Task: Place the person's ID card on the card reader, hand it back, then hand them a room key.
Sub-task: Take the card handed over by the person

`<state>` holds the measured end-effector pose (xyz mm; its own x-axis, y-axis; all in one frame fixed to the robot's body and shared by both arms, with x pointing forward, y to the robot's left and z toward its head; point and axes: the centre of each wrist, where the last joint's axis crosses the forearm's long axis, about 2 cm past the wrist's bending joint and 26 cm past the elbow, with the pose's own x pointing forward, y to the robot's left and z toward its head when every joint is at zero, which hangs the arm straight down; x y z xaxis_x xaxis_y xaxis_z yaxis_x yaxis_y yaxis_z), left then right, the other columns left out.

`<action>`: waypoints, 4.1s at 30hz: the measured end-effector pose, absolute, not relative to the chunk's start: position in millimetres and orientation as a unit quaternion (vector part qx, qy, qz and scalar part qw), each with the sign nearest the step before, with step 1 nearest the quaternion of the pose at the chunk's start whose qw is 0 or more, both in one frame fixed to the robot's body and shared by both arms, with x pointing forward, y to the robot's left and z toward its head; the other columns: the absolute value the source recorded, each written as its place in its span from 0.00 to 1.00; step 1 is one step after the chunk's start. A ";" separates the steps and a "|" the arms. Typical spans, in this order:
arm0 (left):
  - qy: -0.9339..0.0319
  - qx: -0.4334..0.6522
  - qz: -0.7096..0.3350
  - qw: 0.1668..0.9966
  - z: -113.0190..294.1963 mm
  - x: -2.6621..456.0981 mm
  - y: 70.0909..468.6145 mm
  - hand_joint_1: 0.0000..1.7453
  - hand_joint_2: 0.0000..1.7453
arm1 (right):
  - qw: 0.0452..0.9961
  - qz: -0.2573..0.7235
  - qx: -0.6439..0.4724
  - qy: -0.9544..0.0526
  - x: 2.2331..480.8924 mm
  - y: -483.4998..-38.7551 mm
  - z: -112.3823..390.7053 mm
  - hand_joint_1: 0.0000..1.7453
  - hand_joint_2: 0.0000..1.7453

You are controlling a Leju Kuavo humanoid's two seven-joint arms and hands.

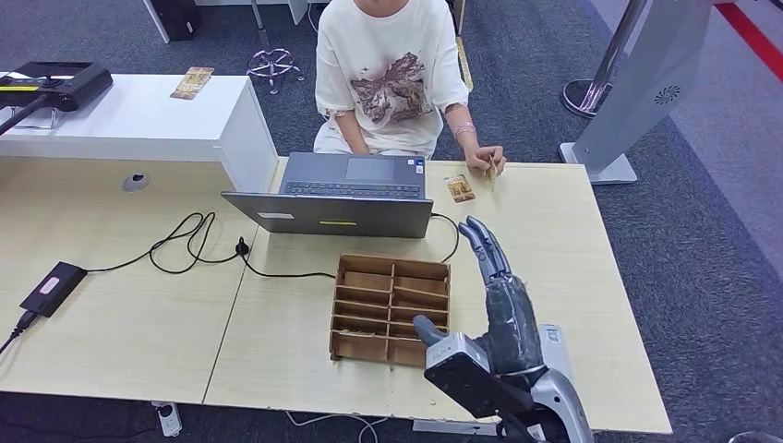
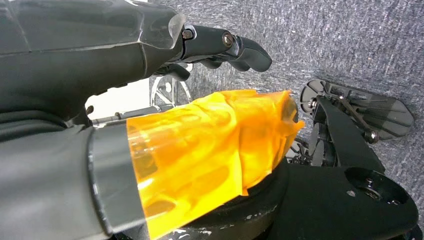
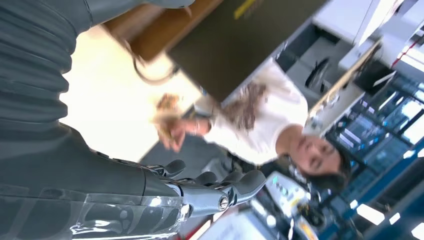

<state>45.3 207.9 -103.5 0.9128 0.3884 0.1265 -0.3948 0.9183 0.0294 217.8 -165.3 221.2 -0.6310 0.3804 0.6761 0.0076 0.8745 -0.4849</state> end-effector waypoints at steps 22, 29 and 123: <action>-0.065 0.023 0.161 0.984 -104.5 47.6 215.3 0.00 0.00 | 0.369 0.289 -0.281 -0.838 288.6 -154.3 272.2 0.00 1.00; -0.070 0.024 0.133 0.988 -105.3 49.5 222.8 0.00 0.00 | 0.361 0.316 -0.385 -0.788 343.1 -157.6 304.7 0.00 1.00; -0.070 0.030 0.155 0.985 -106.6 49.1 232.3 0.00 0.00 | 0.523 0.094 -0.097 -0.842 408.9 -296.8 273.2 1.00 1.00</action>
